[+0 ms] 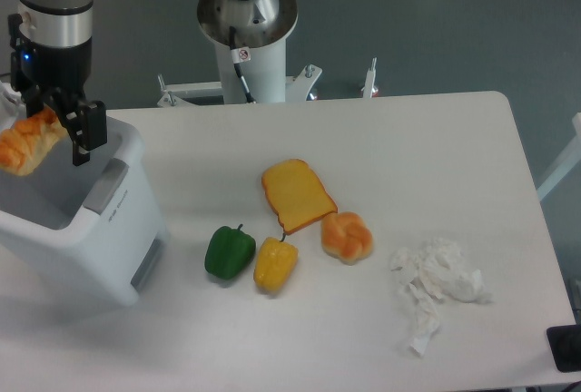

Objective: Place the square bread in the trash can
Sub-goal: 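Hold the bread roll over the bin opening and lower slightly, then open the gripper to drop the bread roll into the bin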

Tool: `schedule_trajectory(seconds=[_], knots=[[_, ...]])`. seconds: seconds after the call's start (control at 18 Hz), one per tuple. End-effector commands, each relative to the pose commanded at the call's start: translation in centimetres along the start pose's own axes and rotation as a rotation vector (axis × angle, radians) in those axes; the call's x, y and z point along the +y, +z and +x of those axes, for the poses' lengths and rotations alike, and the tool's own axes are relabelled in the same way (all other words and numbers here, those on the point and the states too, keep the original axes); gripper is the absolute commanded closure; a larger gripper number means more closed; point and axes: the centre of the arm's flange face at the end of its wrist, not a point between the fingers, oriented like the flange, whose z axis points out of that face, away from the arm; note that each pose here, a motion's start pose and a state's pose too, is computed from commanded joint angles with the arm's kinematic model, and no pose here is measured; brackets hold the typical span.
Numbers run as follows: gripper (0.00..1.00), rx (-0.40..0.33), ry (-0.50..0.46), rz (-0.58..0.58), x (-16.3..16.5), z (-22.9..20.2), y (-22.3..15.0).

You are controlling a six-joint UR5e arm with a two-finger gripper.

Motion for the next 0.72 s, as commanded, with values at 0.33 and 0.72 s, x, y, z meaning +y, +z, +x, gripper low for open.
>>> schedule_trajectory(seconds=[0.33, 0.72], knots=[[0.0, 0.006, -0.001, -0.007, 0.4, 0.8, -1.1], [0.0, 0.021, 0.018, -0.025, 1.2, 1.4, -1.5]])
